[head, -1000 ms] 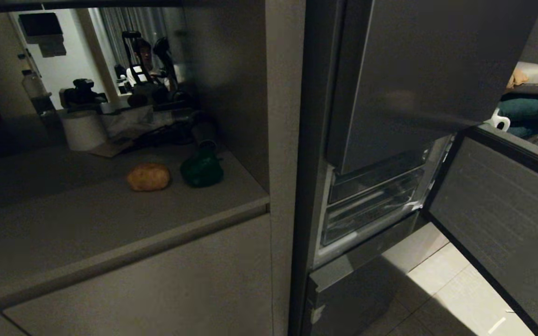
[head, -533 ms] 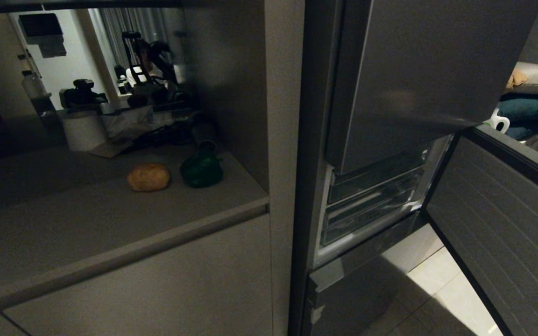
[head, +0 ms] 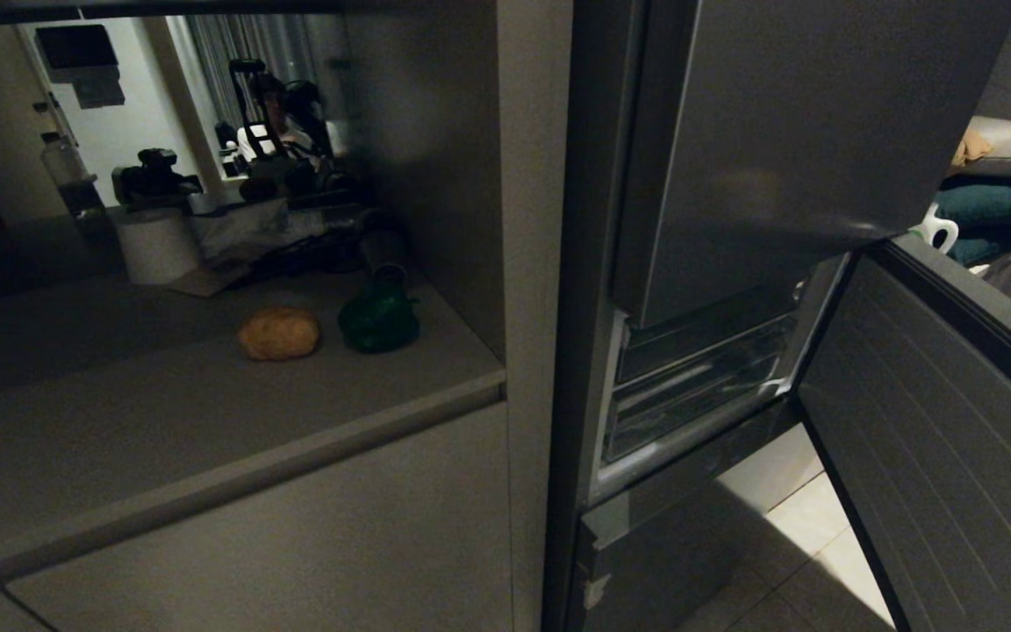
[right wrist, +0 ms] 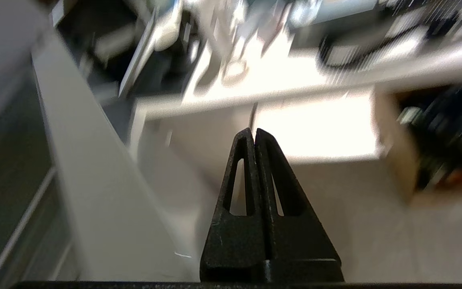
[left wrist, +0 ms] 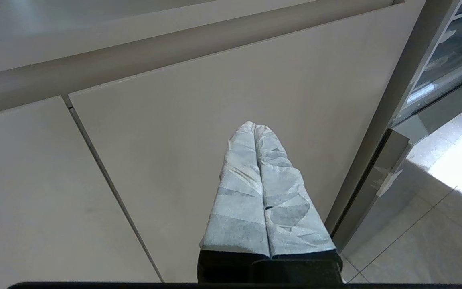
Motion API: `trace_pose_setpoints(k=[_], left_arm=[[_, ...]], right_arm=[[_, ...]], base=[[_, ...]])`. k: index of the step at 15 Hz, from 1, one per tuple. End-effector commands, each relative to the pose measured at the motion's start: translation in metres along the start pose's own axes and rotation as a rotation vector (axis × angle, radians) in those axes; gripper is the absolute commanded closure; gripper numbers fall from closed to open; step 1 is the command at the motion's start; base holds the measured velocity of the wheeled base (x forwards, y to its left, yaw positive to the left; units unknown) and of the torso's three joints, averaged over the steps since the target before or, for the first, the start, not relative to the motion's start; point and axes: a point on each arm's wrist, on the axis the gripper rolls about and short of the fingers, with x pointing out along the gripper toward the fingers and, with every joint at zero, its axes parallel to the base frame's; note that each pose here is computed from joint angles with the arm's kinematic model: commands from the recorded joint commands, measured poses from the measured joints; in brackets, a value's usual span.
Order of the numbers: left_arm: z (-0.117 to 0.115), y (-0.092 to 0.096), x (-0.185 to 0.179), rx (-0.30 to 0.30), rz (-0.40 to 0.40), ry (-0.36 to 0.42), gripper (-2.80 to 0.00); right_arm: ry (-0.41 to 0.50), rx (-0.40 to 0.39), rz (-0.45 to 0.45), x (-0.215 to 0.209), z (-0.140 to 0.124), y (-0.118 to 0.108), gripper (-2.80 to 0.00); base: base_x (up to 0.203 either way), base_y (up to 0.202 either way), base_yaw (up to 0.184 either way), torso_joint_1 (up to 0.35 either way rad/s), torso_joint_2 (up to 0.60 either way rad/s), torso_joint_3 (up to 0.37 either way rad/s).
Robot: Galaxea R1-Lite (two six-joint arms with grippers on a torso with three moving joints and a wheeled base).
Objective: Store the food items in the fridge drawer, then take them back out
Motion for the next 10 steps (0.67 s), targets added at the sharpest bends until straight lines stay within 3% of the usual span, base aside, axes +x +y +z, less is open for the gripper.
trace_pose_setpoints(k=[1, 7, 10], left_arm=[[0.000, 0.000, 0.000, 0.000, 0.001, 0.001, 0.00], [0.000, 0.000, 0.000, 0.000, 0.000, 0.002, 0.00], [0.000, 0.000, 0.000, 0.000, 0.000, 0.002, 0.00]], right_arm=[[0.120, 0.047, 0.040, 0.011, -0.018, -0.012, 0.00], [0.327, 0.097, 0.227, 0.027, -0.044, -0.008, 0.00], [0.408, 0.037, 0.399, 0.032, -0.061, 0.010, 0.00]], base=[[0.000, 0.000, 0.000, 0.000, 0.00, 0.000], [0.000, 0.000, 0.000, 0.000, 0.00, 0.000], [0.000, 0.000, 0.000, 0.000, 0.00, 0.000]])
